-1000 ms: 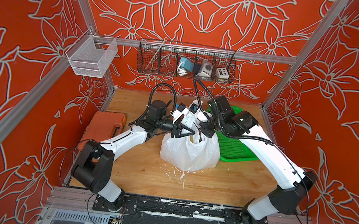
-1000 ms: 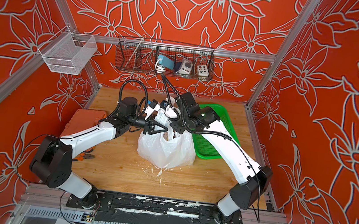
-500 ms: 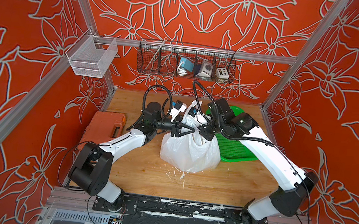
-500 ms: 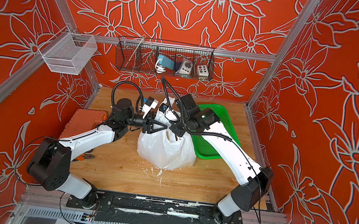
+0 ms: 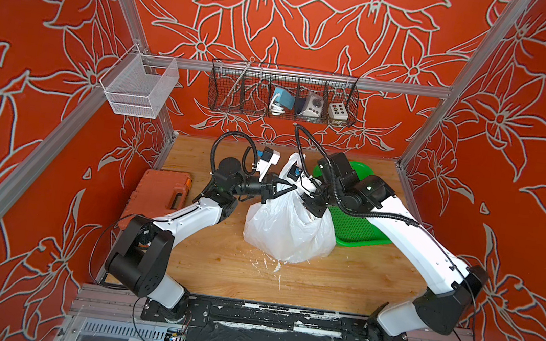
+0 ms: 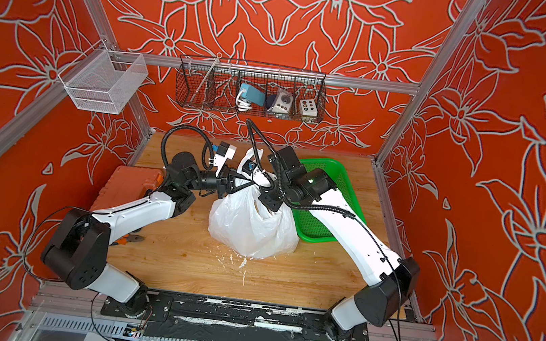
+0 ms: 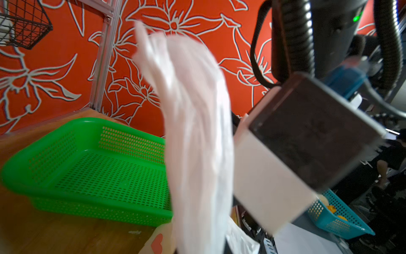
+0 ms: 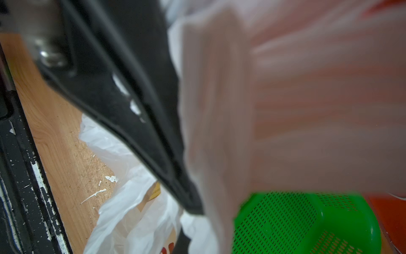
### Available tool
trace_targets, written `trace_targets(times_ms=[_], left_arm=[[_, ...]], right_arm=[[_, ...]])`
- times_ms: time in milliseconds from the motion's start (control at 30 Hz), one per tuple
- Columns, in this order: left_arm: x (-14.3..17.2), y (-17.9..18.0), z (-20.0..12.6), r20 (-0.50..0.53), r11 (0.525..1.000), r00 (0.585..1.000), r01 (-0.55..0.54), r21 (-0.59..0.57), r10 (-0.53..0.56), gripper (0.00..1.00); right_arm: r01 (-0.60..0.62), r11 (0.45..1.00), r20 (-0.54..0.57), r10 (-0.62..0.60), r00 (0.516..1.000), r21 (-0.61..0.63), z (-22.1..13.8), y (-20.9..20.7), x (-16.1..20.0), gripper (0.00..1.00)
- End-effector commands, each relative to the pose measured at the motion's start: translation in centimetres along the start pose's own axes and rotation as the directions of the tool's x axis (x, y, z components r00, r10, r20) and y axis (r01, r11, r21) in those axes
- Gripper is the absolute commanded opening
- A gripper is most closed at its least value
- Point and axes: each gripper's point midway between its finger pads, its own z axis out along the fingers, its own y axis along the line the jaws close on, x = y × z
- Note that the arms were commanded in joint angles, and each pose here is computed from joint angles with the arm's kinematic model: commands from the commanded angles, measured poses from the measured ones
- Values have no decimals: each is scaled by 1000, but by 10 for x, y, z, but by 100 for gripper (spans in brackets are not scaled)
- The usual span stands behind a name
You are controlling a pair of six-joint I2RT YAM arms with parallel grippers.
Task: Place the pears into plastic bags & tie knots
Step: Tie the plastic bag at the center of the board.
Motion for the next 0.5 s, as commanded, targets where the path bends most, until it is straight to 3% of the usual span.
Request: trace_targets(times_ms=[0, 67, 200, 467], left_arm=[[-4, -2, 0, 19, 999, 999, -31, 7, 31, 0], [-2, -3, -1, 14, 999, 999, -31, 5, 31, 0], [1, -7, -2, 12, 999, 999, -35, 17, 34, 0], [0, -12, -3, 6, 999, 999, -41, 30, 41, 0]], right_arm=[[-51, 998, 108, 47, 993, 40, -27, -7, -8, 39], [-97, 995, 163, 89, 983, 39, -38, -9, -6, 47], [-179, 984, 236, 174, 956, 0, -44, -5, 8, 50], [-223, 972, 244, 235, 941, -79, -18, 0, 12, 53]])
